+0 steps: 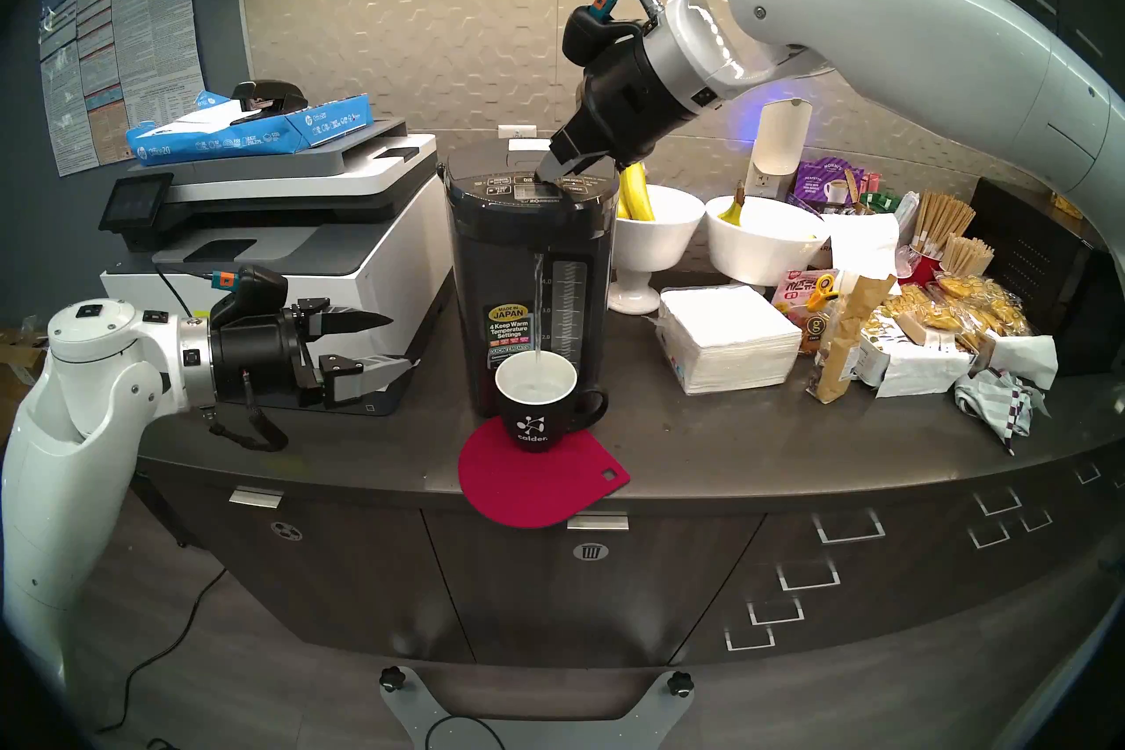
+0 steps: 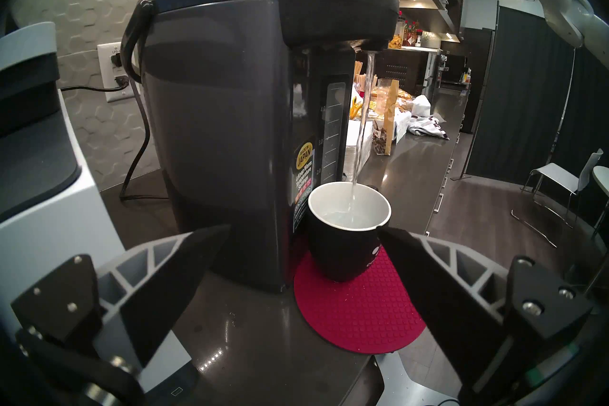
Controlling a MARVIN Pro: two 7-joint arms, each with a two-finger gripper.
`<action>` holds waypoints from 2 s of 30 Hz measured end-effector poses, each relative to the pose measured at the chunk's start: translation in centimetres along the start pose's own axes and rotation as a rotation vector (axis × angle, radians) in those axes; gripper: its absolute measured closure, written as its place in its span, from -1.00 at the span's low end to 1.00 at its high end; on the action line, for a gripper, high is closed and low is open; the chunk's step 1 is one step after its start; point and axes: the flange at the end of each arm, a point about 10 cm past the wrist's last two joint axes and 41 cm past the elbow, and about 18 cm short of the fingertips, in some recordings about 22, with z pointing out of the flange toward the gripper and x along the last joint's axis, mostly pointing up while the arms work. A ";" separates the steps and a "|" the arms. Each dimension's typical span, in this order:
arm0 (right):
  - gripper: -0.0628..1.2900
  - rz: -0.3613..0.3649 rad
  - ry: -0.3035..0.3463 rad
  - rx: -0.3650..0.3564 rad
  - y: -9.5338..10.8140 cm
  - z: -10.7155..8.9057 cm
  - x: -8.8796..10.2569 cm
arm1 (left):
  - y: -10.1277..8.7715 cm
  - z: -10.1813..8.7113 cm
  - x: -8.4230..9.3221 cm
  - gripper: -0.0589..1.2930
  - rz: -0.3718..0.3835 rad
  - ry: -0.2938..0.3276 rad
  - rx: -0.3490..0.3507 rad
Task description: Press the water dispenser button and fill the cup
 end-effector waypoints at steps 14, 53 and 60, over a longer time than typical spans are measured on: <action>0.95 0.029 0.000 0.018 0.6 -0.4 0.4 | 0.0 0.0 0.0 -0.97 0.000 0.000 0.000; 0.95 0.112 0.237 -0.067 3.1 -12.8 -0.6 | 0.0 0.0 0.0 -0.97 0.000 0.000 0.000; 0.95 0.135 0.258 -0.084 3.5 -14.1 -1.9 | 0.0 0.0 0.0 -0.97 0.000 0.000 0.000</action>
